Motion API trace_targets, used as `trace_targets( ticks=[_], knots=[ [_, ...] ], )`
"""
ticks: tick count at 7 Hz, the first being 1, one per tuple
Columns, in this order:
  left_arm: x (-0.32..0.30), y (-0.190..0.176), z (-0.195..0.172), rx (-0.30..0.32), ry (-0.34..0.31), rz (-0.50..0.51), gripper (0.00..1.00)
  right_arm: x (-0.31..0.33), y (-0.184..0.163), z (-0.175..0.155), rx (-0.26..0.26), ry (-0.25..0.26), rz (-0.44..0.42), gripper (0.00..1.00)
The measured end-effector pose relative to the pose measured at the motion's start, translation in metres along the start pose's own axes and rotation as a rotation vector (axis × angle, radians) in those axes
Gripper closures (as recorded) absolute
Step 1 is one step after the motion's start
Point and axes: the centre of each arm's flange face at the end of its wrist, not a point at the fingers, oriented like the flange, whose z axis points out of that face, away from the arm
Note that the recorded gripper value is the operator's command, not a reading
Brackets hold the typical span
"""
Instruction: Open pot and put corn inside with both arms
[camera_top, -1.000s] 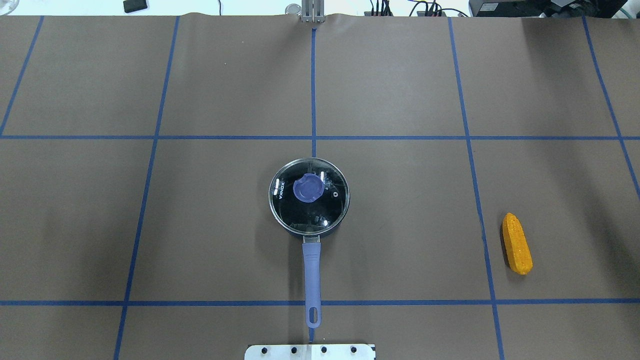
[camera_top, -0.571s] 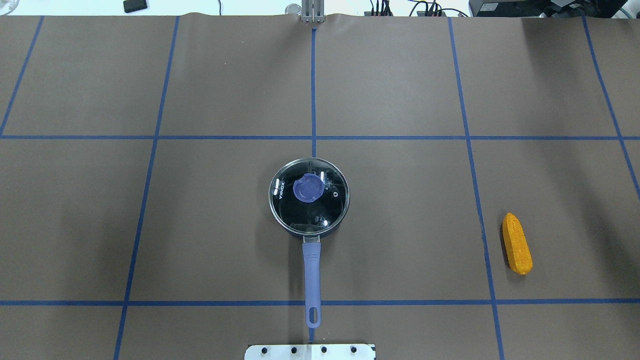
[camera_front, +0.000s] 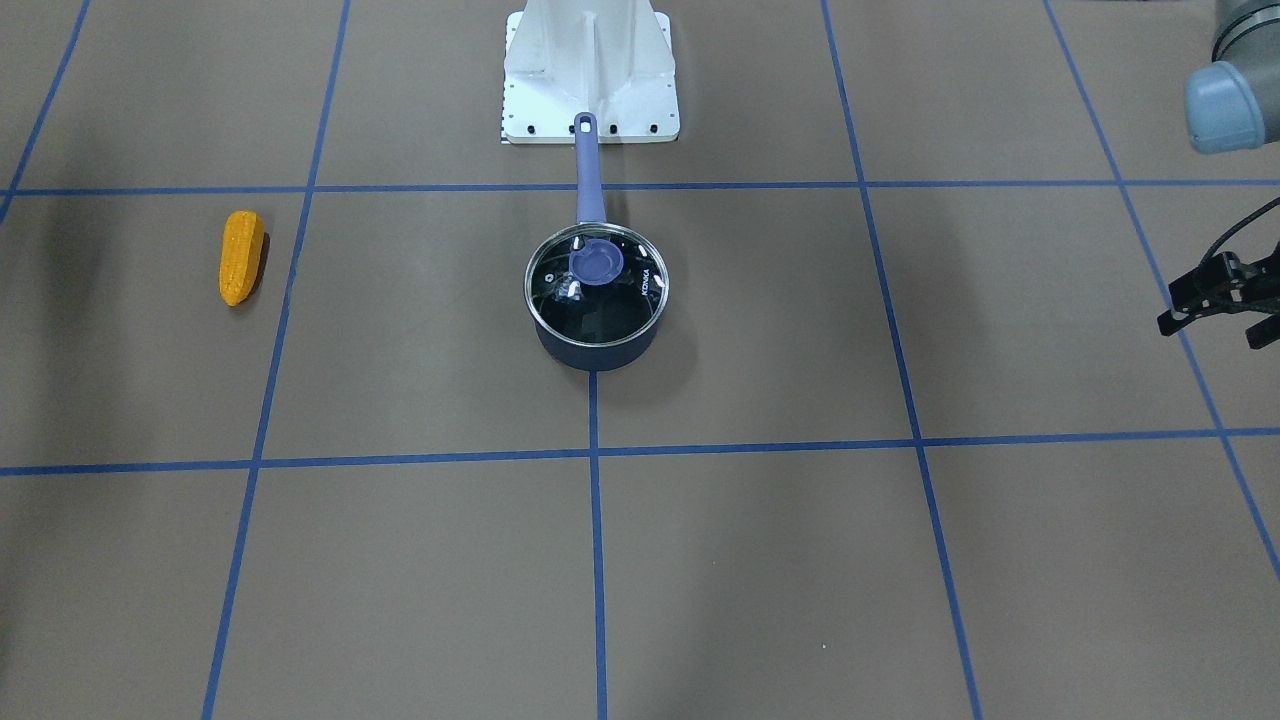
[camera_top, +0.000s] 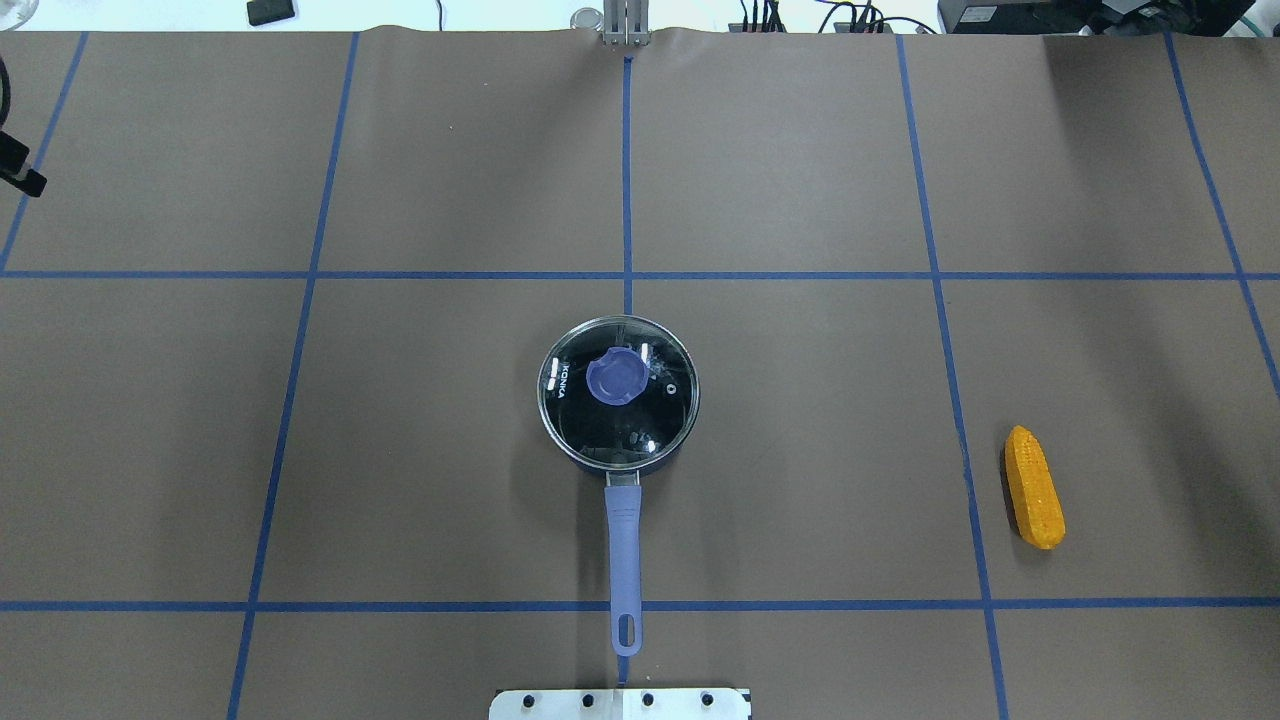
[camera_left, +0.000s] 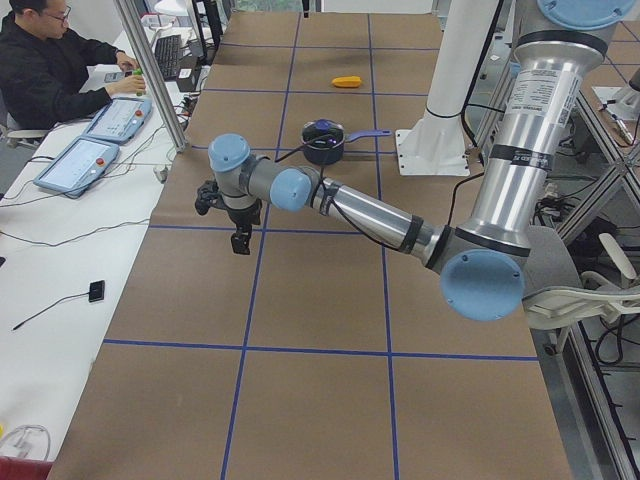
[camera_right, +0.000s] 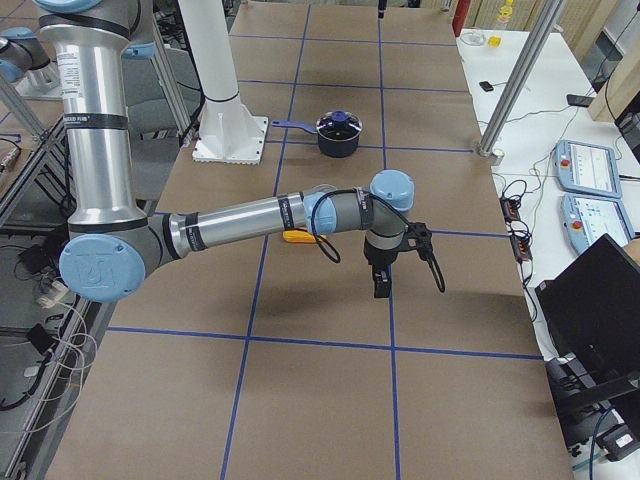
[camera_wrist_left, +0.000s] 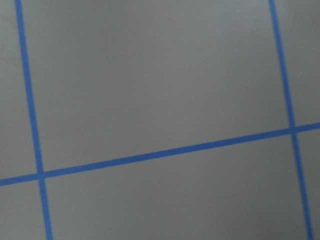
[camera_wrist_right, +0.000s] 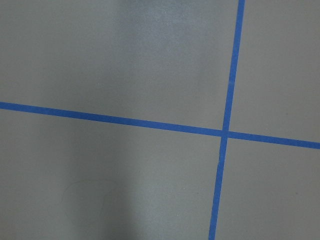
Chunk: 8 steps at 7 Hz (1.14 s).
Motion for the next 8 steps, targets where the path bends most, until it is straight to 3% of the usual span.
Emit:
trace_targets(
  ticks=[2, 4, 6, 8],
  knots=[
    [0.064, -0.024, -0.002, -0.005, 0.019, -0.062, 0.00, -0.005, 0.001, 0.001, -0.003, -0.012, 0.010, 0.00],
    [0.130, -0.038, 0.001, -0.008, 0.046, -0.119, 0.00, -0.045, 0.000, -0.004, -0.005, -0.084, 0.060, 0.00],
    [0.204, -0.043, 0.011, -0.012, 0.058, -0.156, 0.00, -0.108, 0.005, -0.020, 0.018, -0.142, -0.016, 0.00],
    [0.283, -0.035, 0.030, -0.013, 0.049, -0.200, 0.00, -0.140, 0.013, -0.015, 0.053, -0.173, -0.036, 0.00]
  ],
)
